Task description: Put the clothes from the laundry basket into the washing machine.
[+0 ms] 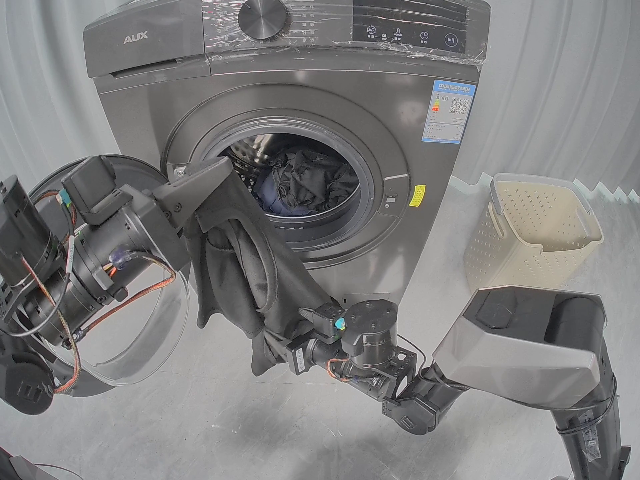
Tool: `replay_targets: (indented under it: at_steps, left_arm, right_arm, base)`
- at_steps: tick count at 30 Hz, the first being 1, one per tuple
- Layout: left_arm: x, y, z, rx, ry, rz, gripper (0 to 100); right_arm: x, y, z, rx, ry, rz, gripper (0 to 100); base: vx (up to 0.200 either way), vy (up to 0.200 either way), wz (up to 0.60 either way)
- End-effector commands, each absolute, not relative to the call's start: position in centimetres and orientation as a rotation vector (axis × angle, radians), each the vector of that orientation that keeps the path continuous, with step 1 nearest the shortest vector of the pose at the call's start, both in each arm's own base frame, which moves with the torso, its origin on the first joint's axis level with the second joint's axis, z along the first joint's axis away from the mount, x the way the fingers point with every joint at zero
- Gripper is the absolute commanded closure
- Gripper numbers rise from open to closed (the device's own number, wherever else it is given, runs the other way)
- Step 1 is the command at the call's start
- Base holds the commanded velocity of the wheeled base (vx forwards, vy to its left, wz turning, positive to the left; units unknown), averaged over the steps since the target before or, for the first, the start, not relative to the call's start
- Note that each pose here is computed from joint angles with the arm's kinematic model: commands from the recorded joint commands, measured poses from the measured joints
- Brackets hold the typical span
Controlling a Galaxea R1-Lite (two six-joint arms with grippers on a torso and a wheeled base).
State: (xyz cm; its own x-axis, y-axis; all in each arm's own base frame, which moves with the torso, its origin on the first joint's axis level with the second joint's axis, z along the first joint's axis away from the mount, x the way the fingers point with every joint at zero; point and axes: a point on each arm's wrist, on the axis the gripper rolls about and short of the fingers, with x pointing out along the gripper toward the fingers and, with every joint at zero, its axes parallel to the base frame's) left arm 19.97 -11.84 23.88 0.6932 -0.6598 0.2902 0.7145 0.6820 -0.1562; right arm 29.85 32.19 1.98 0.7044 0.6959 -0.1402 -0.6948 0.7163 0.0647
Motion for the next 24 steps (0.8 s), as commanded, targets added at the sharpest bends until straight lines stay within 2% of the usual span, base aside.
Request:
replay_targets:
  at_steps: [1,6,10,17,24]
  left_arm:
    - [20.0,-11.8,23.9,-0.267,-0.220,-0.777,100]
    - [20.6,-10.9,23.8,-0.263,-0.218,-0.732,100]
    - [20.9,-10.5,23.7,-0.262,-0.218,-0.714,100]
    - [21.3,-9.9,23.6,-0.255,-0.217,-0.688,100]
    - [21.2,-9.8,23.4,-0.252,-0.209,-0.685,100]
  right_arm:
    - [30.1,32.0,2.2,0.012,0.154,0.767,100]
    - [29.6,31.4,2.9,0.013,0.151,0.765,100]
    - [28.6,30.3,4.5,0.013,0.148,0.766,100]
    - [25.3,26.5,8.9,0.011,0.137,0.771,100]
    - [26.8,21.9,11.2,0.000,0.079,0.674,100]
  base:
    - [0.000,0.000,0.00]
    - [0.000,0.000,0.00]
    - [0.000,0.000,0.00]
    - [0.000,0.000,0.00]
    - [0.000,0.000,0.00]
